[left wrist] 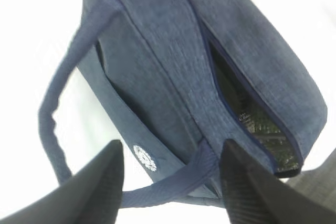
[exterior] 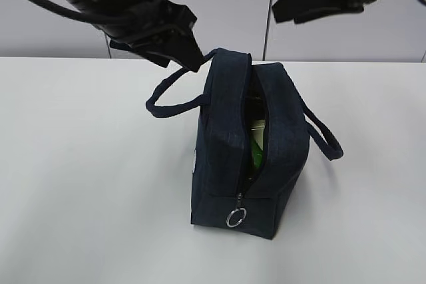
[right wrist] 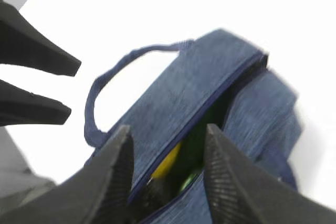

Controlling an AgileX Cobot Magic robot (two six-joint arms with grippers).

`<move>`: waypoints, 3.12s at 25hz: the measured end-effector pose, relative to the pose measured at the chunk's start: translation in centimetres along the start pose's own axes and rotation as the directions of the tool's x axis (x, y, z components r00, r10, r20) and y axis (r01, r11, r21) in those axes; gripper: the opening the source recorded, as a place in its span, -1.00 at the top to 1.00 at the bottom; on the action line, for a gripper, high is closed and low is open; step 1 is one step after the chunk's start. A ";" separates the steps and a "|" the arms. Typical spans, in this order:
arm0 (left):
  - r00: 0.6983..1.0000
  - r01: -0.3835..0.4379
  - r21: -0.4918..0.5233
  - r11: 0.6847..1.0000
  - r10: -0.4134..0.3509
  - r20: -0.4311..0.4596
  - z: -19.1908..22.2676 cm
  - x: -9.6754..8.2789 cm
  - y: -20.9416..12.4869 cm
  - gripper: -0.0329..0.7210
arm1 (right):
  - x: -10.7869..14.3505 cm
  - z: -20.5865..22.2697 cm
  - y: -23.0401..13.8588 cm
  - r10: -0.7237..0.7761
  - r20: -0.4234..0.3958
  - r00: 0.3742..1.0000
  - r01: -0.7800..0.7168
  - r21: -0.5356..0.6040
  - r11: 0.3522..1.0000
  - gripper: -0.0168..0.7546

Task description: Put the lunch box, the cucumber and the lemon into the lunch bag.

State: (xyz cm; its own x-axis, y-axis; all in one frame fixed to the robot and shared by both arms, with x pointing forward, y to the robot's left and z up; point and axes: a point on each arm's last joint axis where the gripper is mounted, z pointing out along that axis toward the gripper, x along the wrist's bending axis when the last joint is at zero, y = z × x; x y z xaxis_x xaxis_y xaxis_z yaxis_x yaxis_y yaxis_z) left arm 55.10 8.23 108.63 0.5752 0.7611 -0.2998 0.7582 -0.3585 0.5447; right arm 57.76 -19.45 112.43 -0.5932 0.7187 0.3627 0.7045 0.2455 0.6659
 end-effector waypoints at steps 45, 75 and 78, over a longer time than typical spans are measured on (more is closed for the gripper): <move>0.984 -0.167 -0.070 0.984 0.161 -0.075 -1.8 0.0 0.6 -0.14 | 8.6 -6.2 -19.8 -0.057 -0.072 0.996 0.016 -0.475 0.880 0.11; 0.975 -0.199 -0.029 0.980 0.195 -0.105 -1.8 0.3 0.3 -0.10 | 3.8 2.4 -19.6 0.027 -0.071 0.997 -0.036 -0.130 0.991 0.32; 0.975 -0.199 -0.029 0.980 0.195 -0.105 -1.8 0.3 0.3 -0.10 | 5.1 2.9 -18.7 -0.058 -0.048 0.997 0.051 -0.138 0.989 0.32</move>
State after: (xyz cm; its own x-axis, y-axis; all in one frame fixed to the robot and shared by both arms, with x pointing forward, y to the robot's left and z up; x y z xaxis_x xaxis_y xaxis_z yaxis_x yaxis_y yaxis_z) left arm 54.94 9.37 110.07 0.6762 0.7294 -0.1039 0.6198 -0.4869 0.6155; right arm 42.70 -18.45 99.97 -0.6511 0.6713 0.3542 0.6128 0.1896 0.7671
